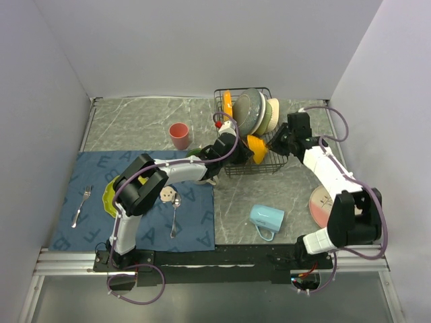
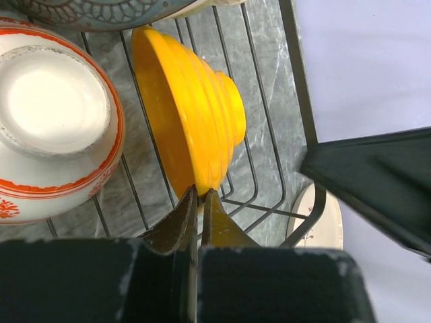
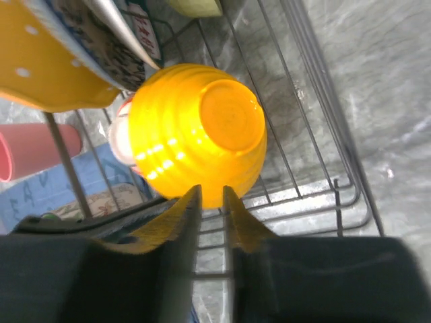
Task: Load the mixed dishes into the dish rack
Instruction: Place the bowl upside down on the dish rack
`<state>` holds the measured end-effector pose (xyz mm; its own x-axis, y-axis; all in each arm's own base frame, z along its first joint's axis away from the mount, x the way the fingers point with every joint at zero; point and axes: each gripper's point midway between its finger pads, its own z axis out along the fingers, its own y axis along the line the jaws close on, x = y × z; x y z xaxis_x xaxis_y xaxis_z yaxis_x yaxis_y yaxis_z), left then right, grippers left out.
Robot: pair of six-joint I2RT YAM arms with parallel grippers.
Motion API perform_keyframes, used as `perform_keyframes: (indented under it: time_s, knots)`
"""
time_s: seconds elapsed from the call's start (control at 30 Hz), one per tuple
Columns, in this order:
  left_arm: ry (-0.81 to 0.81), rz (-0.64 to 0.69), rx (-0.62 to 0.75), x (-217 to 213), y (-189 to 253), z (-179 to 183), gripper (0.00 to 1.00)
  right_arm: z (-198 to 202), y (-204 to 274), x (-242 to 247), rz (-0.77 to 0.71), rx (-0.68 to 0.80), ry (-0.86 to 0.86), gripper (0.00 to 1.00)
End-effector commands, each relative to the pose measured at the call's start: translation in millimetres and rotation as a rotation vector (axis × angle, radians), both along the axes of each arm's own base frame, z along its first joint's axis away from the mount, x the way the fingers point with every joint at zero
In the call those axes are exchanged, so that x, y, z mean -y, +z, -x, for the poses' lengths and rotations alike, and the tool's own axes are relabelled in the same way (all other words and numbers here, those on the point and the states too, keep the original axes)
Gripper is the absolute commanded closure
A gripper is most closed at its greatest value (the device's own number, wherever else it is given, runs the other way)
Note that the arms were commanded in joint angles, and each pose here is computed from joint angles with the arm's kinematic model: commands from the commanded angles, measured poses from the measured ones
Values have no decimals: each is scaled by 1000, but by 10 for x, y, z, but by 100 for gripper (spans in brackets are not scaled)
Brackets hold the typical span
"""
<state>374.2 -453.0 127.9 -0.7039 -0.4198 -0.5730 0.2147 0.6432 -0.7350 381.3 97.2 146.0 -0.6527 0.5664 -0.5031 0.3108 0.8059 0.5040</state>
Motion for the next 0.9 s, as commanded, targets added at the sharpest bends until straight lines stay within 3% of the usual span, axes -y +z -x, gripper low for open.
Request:
perform_keyframes:
  time_s: [0.0,0.07,0.37,0.4,0.57,0.63,0.73,0.83,0.87]
  knots:
    - [19,72,33,56,300,-93,99,-4,526,193,37,124,-72,53]
    - [22,80,29,56,301,-100,99,29,646,212,34,150,-77,46]
    - [-5,162,43,109,236,-111,99,163,911,204,8,223,-65,44]
    - [-8,164,43,120,214,-113,89,177,912,199,6,225,-64,44]
    - [3,172,47,144,152,-156,64,230,976,228,15,242,-67,44]
    - [8,169,42,144,115,-166,62,242,985,247,18,245,-72,44]
    - [10,169,42,146,90,-171,65,254,1004,266,23,251,-75,44]
    - [6,170,43,157,87,-174,81,257,1005,276,26,251,-76,45]
    - [8,172,45,156,101,-186,92,263,1000,274,27,250,-75,45]
